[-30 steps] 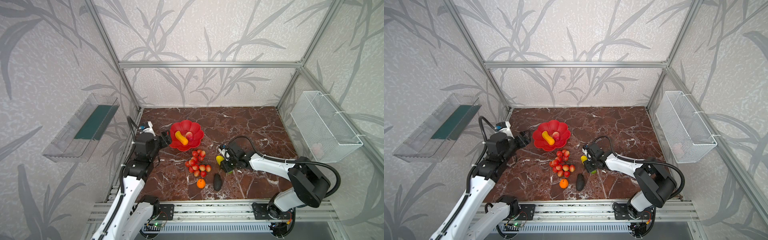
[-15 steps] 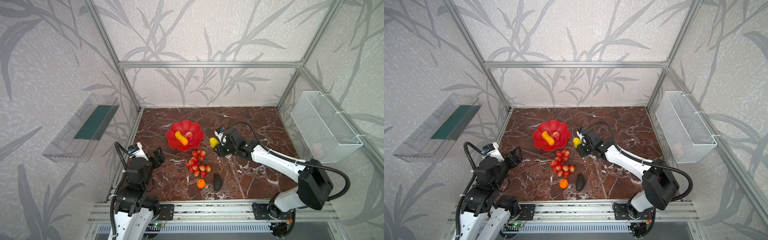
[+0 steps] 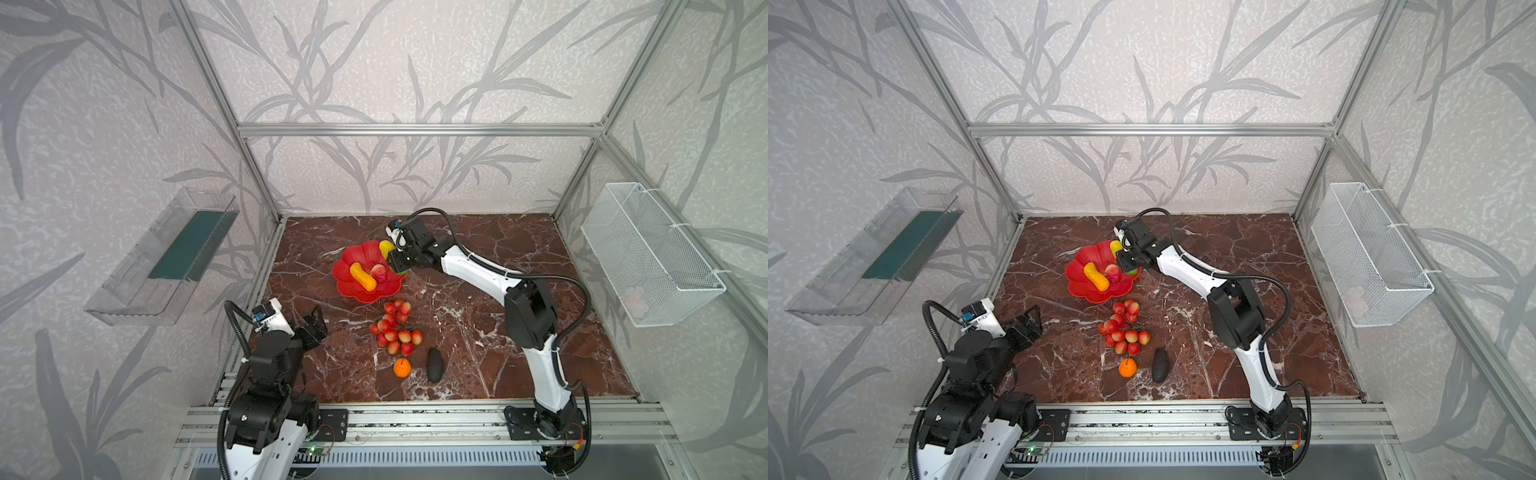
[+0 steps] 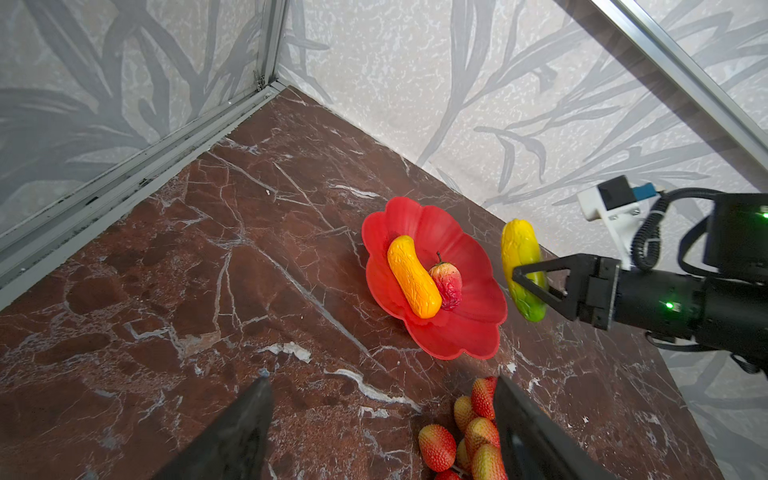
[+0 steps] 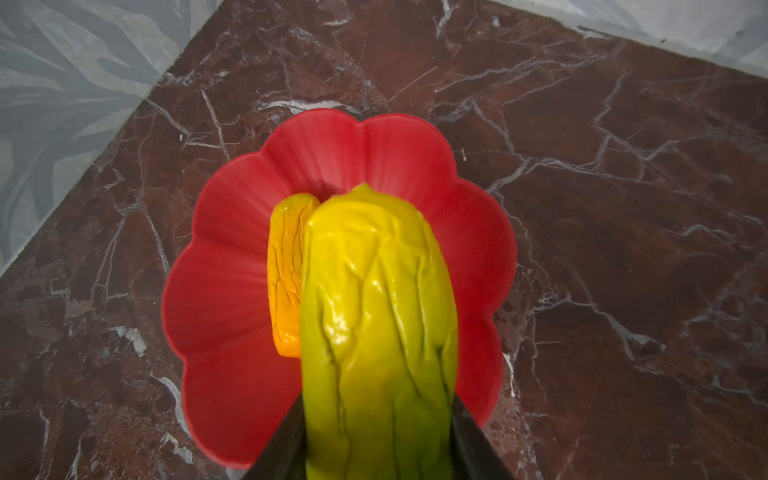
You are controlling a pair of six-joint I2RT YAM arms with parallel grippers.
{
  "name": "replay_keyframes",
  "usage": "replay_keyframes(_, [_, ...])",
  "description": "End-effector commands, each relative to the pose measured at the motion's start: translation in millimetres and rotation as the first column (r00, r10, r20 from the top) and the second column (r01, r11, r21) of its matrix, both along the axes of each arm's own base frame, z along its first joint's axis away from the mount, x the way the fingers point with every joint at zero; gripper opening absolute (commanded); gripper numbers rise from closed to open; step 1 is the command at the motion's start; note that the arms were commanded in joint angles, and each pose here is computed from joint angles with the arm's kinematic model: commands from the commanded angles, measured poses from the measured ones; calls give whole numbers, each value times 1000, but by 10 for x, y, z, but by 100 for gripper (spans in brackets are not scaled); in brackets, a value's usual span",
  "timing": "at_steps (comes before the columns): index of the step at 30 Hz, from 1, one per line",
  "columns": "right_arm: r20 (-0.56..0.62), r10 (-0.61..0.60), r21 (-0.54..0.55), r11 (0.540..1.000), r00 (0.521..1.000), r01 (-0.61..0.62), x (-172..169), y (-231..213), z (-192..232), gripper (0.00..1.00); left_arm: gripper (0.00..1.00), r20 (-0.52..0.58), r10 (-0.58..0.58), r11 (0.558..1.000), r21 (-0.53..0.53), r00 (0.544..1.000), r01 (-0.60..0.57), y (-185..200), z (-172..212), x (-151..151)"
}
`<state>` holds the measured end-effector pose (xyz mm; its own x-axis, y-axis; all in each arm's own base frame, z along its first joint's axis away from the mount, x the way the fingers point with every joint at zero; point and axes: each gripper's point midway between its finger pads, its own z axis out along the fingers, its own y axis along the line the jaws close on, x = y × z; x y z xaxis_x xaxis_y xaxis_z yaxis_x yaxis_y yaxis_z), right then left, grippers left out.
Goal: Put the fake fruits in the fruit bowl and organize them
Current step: 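Carry the yellow-green cucumber into the bowl with the right gripper while the left arm withdraws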
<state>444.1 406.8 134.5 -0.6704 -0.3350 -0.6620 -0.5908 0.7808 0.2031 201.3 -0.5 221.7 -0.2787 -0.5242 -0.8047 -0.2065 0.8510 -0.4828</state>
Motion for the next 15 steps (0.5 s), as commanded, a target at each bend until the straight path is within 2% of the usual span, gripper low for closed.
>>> replay_keyframes(1, [-32,8,-69,998,999,-10,69,-15,-130,34,83,-21,2,1000,-14,1000,-2,-4,-80,-8])
replay_keyframes(6, [-63,-4,-79,997,998,-1,170,74,-288,38,83,-21,-3,1000,-19,1000,2,-16,-91,1])
replay_keyframes(10, [-76,-28,-81,996,997,22,216,94,-367,54,83,-17,-14,1000,-23,1000,13,-37,-78,4])
replay_keyframes(15, [-69,-40,-69,997,997,35,240,104,-326,65,83,-37,-41,999,-37,998,40,-90,-103,5])
